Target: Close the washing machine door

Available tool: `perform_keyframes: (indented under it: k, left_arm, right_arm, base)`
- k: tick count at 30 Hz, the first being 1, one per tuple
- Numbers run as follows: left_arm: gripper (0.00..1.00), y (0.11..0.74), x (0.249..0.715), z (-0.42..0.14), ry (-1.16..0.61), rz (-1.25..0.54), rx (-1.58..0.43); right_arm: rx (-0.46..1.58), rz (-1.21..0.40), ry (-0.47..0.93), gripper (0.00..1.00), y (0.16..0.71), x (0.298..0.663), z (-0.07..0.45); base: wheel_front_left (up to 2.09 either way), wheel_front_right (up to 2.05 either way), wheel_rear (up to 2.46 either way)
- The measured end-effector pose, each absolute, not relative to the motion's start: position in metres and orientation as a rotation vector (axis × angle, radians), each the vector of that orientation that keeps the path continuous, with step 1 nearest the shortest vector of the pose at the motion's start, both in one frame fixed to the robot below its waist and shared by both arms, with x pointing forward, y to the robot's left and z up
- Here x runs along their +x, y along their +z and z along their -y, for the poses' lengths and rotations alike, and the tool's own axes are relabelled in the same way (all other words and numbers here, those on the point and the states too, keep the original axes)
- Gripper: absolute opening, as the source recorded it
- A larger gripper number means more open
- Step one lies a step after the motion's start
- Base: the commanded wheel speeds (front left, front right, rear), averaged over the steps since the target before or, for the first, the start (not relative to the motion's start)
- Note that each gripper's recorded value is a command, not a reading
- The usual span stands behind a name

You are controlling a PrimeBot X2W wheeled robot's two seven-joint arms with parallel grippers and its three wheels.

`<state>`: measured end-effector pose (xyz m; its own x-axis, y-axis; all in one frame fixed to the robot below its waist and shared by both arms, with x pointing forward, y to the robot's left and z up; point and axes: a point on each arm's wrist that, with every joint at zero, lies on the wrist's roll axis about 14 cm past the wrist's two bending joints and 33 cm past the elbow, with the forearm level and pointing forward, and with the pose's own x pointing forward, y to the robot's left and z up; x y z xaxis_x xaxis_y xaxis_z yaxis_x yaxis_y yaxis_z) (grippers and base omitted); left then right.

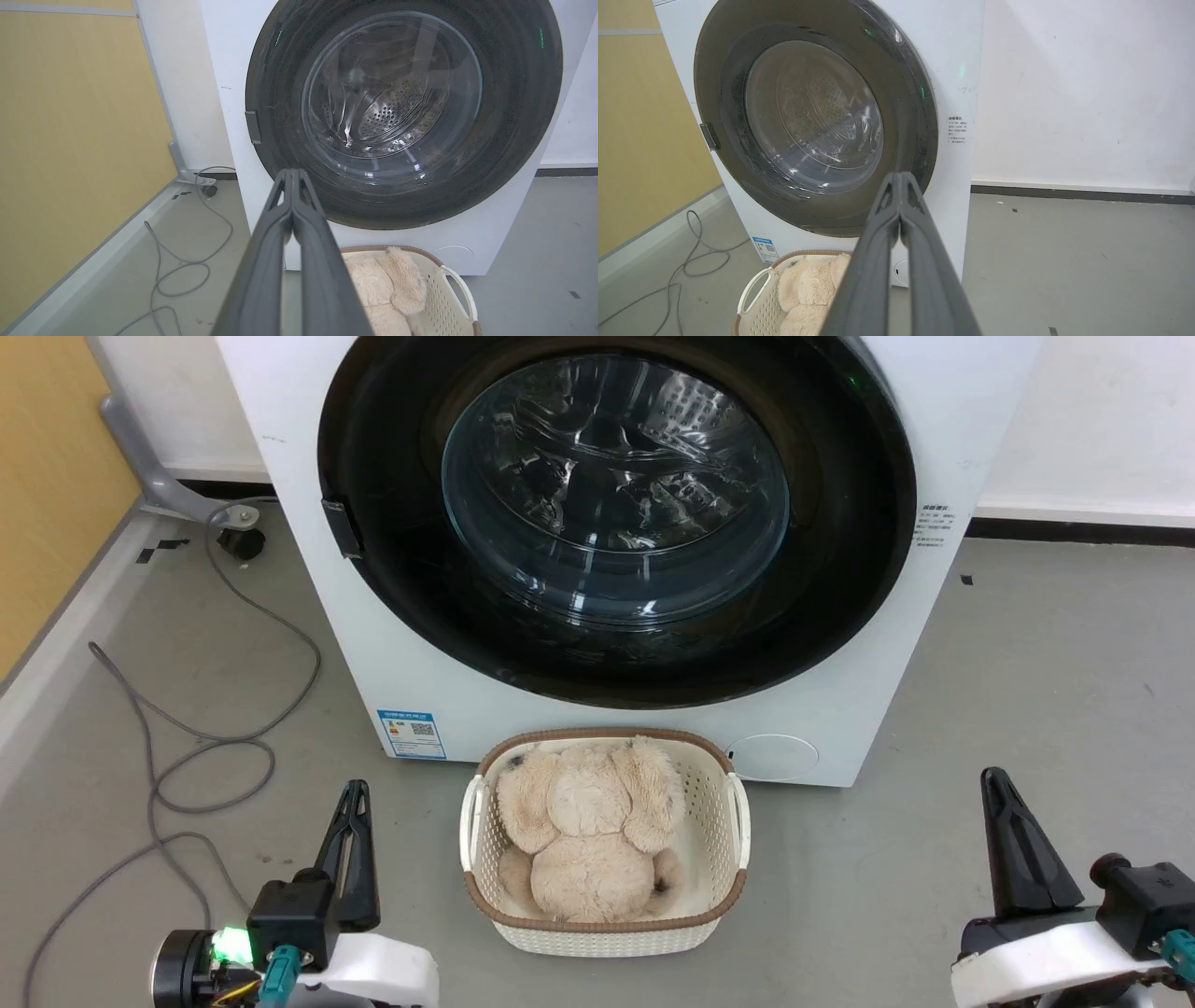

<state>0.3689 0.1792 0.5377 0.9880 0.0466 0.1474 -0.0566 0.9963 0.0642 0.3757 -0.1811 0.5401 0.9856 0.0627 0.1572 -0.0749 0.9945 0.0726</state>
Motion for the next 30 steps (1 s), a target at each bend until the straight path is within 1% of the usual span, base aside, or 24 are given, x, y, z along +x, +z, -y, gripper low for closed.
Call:
perform_keyframes:
  k: [30]
  left_arm:
    - [0.0,0.5346,0.3708,-0.1791,0.035,0.101,0.062]
  right_arm:
    - [0.036,0.107,0.092,0.0,0.5366,0.3753,0.174]
  base:
    - [0.0,0.0,0.0]
